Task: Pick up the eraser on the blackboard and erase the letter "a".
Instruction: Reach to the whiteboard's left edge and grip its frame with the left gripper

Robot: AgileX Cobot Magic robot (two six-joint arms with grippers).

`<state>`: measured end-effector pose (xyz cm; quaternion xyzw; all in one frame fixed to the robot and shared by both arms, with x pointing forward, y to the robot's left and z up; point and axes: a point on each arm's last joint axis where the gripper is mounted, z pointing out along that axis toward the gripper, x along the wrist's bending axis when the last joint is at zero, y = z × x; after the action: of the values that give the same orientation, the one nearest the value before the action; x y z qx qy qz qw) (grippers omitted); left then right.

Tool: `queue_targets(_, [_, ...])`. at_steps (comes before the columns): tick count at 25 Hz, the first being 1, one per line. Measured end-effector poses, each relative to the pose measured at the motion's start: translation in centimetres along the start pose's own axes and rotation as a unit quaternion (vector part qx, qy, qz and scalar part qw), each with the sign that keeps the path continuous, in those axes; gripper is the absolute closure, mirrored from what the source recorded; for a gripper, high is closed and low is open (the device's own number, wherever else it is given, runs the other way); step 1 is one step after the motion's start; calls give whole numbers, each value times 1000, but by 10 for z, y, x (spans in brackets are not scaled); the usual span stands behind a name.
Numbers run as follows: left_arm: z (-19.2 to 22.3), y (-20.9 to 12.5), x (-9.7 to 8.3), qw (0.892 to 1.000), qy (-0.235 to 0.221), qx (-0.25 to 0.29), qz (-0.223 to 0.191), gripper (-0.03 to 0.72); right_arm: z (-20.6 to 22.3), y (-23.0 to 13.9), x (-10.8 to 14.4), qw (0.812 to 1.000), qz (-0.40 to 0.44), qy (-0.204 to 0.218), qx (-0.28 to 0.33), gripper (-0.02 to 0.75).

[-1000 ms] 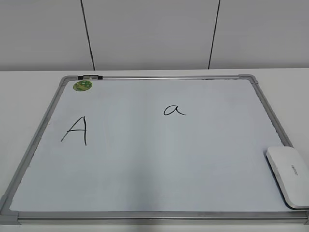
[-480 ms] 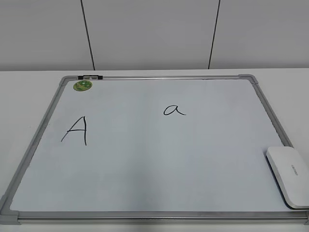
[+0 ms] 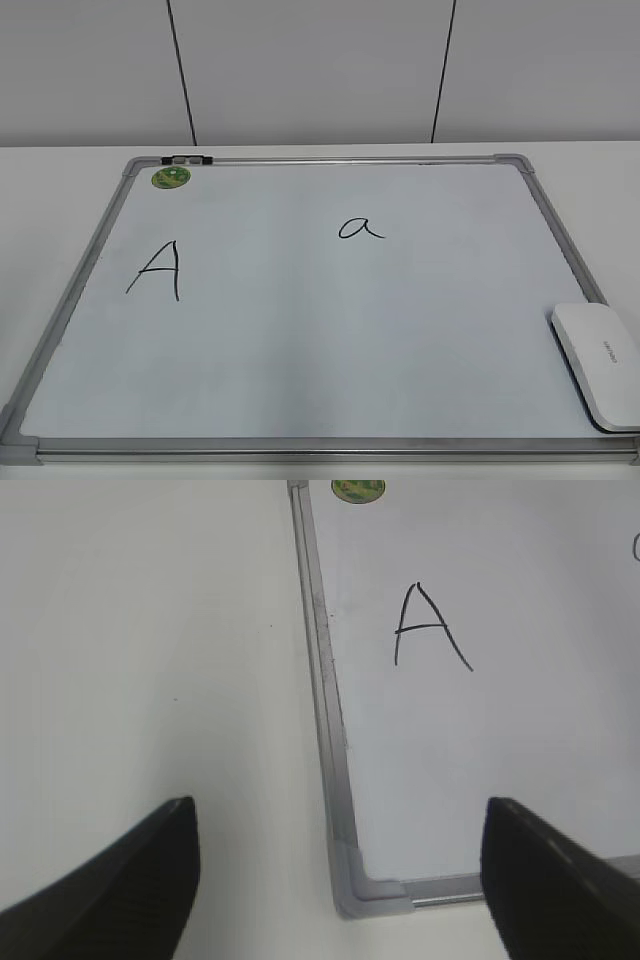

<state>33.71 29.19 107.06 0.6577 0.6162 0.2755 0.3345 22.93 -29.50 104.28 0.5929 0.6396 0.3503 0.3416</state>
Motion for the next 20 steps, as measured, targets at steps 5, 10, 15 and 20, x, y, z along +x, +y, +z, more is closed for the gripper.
queue_targets(5, [43, 17, 3, 999, -3, 50, -20, 37, 0, 0, 0, 1000, 0, 0, 0, 151])
queue_targets(10, [86, 37, 8, 993, -3, 118, -28, 46, 0, 0, 0, 1000, 0, 0, 0, 151])
queue_targets(15, [132, 63, 12, 986, -2, 161, -32, 52, 0, 0, 0, 1000, 0, 0, 0, 151])
queue_targets(20, [175, 85, 16, 976, -6, 215, -33, 61, 0, 0, 0, 1000, 0, 0, 0, 151])
